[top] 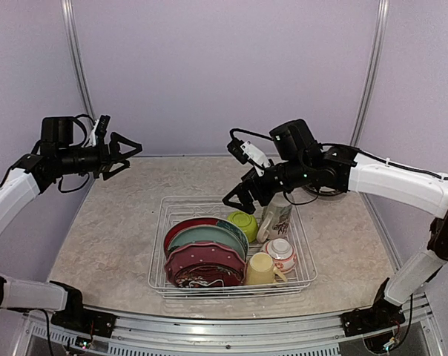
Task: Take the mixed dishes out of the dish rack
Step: Grab the plate from the dish rack.
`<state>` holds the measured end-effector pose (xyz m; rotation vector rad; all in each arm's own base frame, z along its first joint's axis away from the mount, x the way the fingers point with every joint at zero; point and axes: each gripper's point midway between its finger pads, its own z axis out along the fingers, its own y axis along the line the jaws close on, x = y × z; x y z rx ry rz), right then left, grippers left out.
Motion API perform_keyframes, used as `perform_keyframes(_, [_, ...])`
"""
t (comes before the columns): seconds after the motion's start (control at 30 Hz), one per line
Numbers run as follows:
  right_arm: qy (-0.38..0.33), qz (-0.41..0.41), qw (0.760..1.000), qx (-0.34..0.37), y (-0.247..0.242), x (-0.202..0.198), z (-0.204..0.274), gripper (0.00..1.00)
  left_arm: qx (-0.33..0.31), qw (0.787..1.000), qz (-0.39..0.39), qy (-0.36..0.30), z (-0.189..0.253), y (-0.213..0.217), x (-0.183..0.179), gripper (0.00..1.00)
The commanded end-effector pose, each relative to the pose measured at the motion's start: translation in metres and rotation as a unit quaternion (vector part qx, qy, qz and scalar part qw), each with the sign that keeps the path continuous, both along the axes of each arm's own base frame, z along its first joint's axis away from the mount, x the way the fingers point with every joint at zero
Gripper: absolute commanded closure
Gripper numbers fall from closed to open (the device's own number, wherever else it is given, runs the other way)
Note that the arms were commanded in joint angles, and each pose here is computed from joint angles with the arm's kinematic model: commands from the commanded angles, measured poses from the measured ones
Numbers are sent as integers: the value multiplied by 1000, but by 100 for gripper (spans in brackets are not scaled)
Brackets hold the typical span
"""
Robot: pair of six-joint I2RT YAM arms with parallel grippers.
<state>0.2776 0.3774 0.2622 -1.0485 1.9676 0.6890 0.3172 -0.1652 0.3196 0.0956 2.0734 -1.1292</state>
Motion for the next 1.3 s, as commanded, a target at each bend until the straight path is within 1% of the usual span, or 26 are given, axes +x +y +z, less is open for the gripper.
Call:
perform_keyframes(0.0, [-9,76,997,-19,9,-26,4,0,5,1000,-2,-8,0,-3,0,1])
perform_keyframes(0.07, [-2,89,996,-22,9,-31,1,2,11,1000,6,-10,-2,-1,2,1])
perform_keyframes(0.13, [2,105,994,-25,11,-39,-5,7,15,1000,7,-15,-3,-2,3,1])
perform_keyframes(0.23, [-10,119,993,-27,10,-47,-10,13,27,999,7,-27,-2,-5,4,1])
perform_keyframes(0.37, [-15,137,990,-24,8,-54,-12,22,43,998,18,-35,18,-9,7,1])
perform_keyframes(0.53, [-13,159,987,-29,13,-61,-23,33,50,996,32,-71,50,-9,16,1])
perform_keyframes(0.7, [-18,169,985,-38,17,-61,-31,35,68,992,43,-93,64,-8,31,1])
perform_keyframes(0.87, [-10,173,984,-42,23,-61,-38,36,89,989,55,-106,58,-3,40,1])
perform_keyframes(0.97, [-16,166,985,-45,27,-60,-39,36,87,987,66,-115,61,-1,42,1])
perform_keyframes(1.03, [-15,165,985,-54,30,-58,-44,43,84,988,60,-115,60,-3,42,1])
perform_keyframes(1.17, [-15,160,984,-75,33,-53,-52,50,89,988,54,-112,43,-3,40,1])
perform_keyframes(1.27, [-15,171,982,-81,36,-53,-55,53,96,989,51,-104,30,-1,35,1])
